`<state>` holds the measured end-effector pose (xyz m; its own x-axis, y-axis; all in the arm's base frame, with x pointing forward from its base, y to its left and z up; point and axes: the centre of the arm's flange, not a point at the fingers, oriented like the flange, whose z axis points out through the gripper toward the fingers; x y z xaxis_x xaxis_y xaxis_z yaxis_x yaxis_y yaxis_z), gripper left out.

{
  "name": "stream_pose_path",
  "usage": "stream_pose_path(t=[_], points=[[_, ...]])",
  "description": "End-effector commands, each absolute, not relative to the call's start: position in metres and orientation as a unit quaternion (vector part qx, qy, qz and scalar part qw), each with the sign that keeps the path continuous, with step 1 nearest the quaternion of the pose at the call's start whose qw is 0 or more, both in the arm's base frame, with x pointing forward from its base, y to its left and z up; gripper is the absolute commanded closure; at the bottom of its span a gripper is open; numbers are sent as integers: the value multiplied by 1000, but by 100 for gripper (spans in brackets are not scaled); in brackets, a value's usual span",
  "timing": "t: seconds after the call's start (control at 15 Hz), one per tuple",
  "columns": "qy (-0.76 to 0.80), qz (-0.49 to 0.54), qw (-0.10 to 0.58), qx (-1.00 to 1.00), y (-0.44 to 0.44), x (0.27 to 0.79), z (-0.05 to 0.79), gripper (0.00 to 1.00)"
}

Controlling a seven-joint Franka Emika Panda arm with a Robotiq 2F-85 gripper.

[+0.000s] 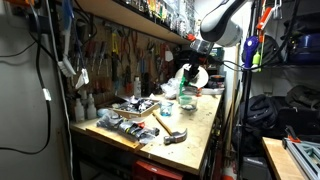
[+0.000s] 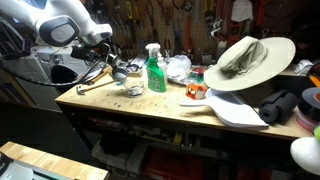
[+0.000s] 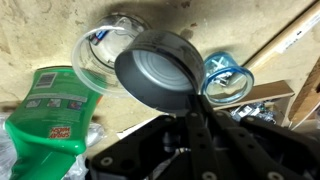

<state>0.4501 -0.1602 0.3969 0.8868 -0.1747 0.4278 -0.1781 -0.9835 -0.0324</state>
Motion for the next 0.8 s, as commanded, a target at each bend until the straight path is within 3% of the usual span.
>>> stream_pose_path(t=[0.0, 0.27, 0.73], points=[[-156, 215, 52, 963, -116, 440, 408, 95], [-216, 183, 95, 954, -99, 446, 402, 95], [-217, 190, 88, 953, -101, 447, 404, 95]])
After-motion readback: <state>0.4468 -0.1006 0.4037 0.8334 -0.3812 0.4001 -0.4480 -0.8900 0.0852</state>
